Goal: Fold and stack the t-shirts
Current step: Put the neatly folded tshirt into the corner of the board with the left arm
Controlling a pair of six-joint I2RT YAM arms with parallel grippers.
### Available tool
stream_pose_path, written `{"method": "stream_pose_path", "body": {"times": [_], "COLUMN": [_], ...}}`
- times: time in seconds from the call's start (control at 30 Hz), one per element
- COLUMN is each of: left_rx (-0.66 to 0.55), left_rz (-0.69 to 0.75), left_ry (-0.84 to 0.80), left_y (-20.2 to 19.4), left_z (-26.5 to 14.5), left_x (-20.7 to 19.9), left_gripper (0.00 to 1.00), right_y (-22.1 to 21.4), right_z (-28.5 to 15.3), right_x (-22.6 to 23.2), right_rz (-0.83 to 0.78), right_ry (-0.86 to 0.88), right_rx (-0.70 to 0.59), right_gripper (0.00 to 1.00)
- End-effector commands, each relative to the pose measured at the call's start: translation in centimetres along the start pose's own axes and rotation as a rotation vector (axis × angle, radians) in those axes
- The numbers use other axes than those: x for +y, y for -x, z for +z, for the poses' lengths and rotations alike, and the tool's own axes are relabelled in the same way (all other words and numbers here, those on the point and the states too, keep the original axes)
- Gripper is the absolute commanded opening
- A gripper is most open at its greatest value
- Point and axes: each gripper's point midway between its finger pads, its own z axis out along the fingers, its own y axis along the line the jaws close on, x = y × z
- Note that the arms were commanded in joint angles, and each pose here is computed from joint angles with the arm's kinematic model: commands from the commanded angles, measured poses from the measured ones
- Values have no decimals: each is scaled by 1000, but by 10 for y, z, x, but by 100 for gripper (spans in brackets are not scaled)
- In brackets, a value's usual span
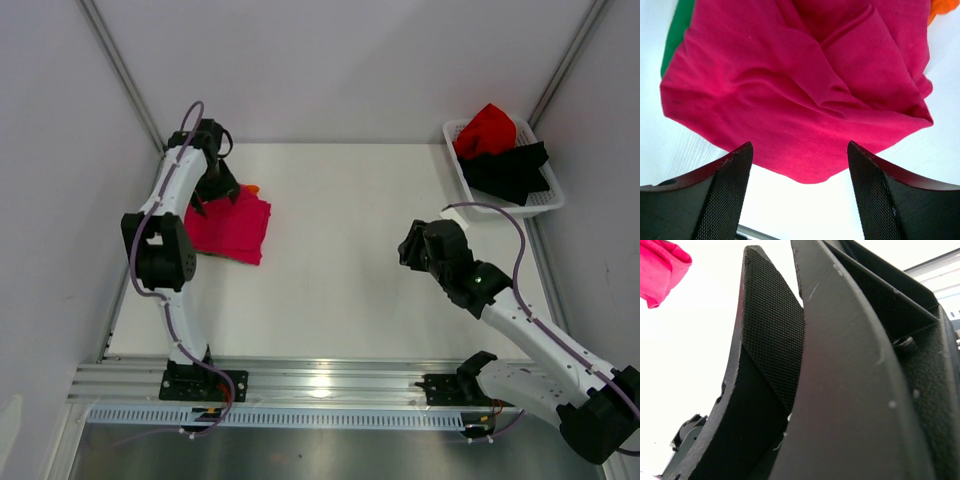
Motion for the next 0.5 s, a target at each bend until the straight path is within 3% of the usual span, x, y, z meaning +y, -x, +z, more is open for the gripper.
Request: {"method": "stream_pose_path", "body": {"times": [0.0,0.33,0.47], "left_rx": [11,113,103], "left_rz": [44,114,114], "left_ry": [4,162,135], "left_y": [-4,-17,-8], "left_z": [9,61,67], "left_x": [-2,10,-2], "left_gripper": [79,79,79], "right_y": [7,9,10], "right_z": [1,1,-2], "right_x": [6,4,1], "right_rz": [22,15,14], "right_ry": [21,10,1], "right_rx": [-23,-28,-34], "right_gripper": [41,41,41]}}
